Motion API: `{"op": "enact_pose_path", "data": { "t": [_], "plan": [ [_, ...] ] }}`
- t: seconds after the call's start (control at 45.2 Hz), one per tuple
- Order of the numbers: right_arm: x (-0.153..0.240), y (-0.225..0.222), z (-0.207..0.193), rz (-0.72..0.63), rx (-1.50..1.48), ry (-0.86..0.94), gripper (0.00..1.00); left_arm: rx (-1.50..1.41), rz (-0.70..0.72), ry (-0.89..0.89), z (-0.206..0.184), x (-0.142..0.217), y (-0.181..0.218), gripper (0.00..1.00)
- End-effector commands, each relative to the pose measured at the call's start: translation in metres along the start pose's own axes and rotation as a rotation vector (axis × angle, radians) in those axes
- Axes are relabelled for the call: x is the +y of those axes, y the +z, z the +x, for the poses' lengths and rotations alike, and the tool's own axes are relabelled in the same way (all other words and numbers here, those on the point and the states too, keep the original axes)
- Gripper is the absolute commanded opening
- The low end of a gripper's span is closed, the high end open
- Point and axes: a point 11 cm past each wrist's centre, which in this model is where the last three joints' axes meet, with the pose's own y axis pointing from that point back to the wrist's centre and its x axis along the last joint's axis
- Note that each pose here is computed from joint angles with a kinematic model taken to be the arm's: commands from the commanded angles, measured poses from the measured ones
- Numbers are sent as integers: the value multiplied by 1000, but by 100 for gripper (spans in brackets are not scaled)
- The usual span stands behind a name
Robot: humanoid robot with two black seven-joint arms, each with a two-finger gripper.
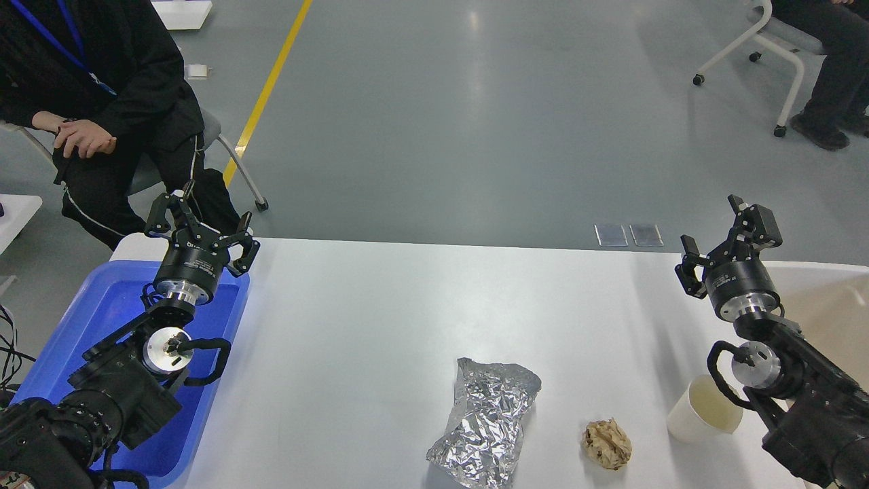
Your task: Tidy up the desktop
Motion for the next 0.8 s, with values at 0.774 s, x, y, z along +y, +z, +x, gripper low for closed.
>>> {"op": "enact_pose_path", "data": {
  "t": [0.774],
  "plan": [
    [-8, -32, -2, 11, 83, -98, 100, 0, -4, 1, 0, -1, 1, 100]
  ]
}}
